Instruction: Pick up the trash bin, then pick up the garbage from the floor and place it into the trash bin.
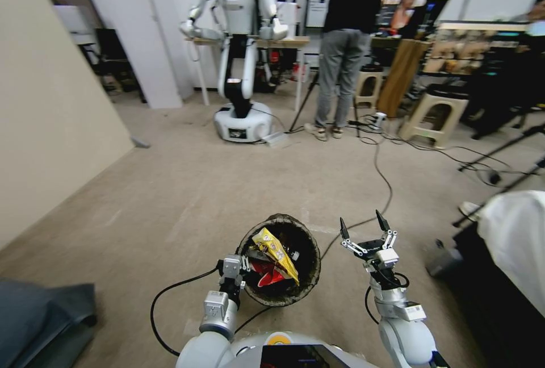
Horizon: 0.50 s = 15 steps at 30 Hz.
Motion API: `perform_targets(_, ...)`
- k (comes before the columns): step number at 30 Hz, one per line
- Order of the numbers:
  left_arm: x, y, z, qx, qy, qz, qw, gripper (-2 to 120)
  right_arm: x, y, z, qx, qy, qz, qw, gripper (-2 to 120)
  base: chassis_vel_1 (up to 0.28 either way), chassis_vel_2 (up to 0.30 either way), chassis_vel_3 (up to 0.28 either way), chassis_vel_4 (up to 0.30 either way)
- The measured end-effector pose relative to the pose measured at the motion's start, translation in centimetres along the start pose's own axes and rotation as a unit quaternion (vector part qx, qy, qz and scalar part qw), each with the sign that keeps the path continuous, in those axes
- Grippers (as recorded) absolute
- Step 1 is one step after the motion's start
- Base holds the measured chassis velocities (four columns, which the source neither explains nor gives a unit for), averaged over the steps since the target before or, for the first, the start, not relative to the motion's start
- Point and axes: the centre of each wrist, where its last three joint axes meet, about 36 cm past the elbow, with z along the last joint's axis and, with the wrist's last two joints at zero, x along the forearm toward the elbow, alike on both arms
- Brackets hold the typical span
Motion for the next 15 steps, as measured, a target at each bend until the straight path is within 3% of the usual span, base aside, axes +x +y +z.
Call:
perform_targets(5, 0.00, -0.10, 0.12, -0.001, 0.001, 0.000, 1.0000, 0, -0.02, 0.00, 0.00, 0.000, 0.000, -0.002, 1.000, 100, 0.070, 0.071, 0.079, 0.067)
perform_targets(15, -0.15, -0.14, 0.02, 0.001, -0.001, 0.000, 1.0000, 0, 0.01, 0.05, 0.02, 0.000, -0.001, -0.006, 1.000, 100, 0.000, 0.000, 0.000, 0.000)
